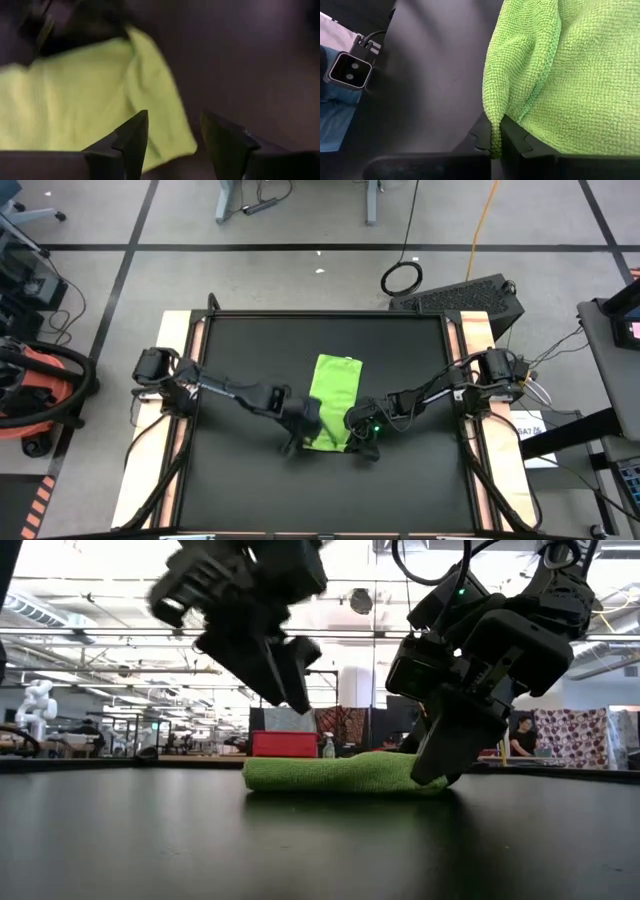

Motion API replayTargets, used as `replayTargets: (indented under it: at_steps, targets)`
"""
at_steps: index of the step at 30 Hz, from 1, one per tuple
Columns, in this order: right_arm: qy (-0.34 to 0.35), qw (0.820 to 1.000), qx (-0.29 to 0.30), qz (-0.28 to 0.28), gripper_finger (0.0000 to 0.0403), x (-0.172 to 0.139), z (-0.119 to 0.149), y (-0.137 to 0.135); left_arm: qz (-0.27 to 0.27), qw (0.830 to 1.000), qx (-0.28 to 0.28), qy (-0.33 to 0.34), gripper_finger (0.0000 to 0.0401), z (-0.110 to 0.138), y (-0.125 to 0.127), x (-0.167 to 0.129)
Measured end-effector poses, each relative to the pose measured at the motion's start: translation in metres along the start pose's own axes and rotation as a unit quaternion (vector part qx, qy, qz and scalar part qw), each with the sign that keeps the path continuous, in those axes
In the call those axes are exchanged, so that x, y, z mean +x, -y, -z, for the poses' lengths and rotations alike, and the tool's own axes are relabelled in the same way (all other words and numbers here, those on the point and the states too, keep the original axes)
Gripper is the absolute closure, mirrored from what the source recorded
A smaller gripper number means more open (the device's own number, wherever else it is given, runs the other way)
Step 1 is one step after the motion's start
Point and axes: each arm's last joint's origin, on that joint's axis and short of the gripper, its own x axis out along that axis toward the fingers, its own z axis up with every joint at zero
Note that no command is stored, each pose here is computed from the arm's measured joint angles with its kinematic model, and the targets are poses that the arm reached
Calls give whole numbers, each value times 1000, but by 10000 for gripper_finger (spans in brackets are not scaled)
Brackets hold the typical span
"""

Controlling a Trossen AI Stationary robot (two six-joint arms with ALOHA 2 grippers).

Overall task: Roll towel
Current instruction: Roll the green microfiber cloth

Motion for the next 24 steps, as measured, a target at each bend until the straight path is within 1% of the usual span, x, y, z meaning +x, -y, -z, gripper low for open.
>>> replayTargets:
  at_steps: [2, 4, 6, 8, 12, 16, 18, 21, 24]
  targets:
    - [-1, 1000, 1, -5, 403, 0, 0, 0, -17, 999, 36, -5, 225, -4, 14, 5]
    - [-1, 1000, 2, -5, 403, 0, 0, 0, -38, 998, 54, -11, 235, -6, 24, 7]
    - [-1, 1000, 3, -5, 403, 0, 0, 0, -55, 997, 62, -6, 243, -9, 28, 8]
    - [0, 1000, 7, -6, 403, 0, 0, 0, -58, 996, 63, -1, 247, -8, 31, 10]
    - [0, 1000, 11, -6, 403, 0, -1, 0, -69, 996, 55, -13, 249, 9, 33, 19]
    - [1, 1000, 16, -7, 403, 0, -1, 0, -50, 998, 38, -10, 249, 22, 38, 26]
    - [1, 1000, 17, -7, 403, 0, -1, 0, -48, 998, 42, -9, 249, 26, 42, 29]
    - [1, 1000, 19, -7, 403, 0, -1, 0, -50, 997, 51, 14, 249, 29, 46, 32]
    - [1, 1000, 21, -7, 403, 0, -1, 0, -84, 995, 49, 0, 249, 38, 47, 36]
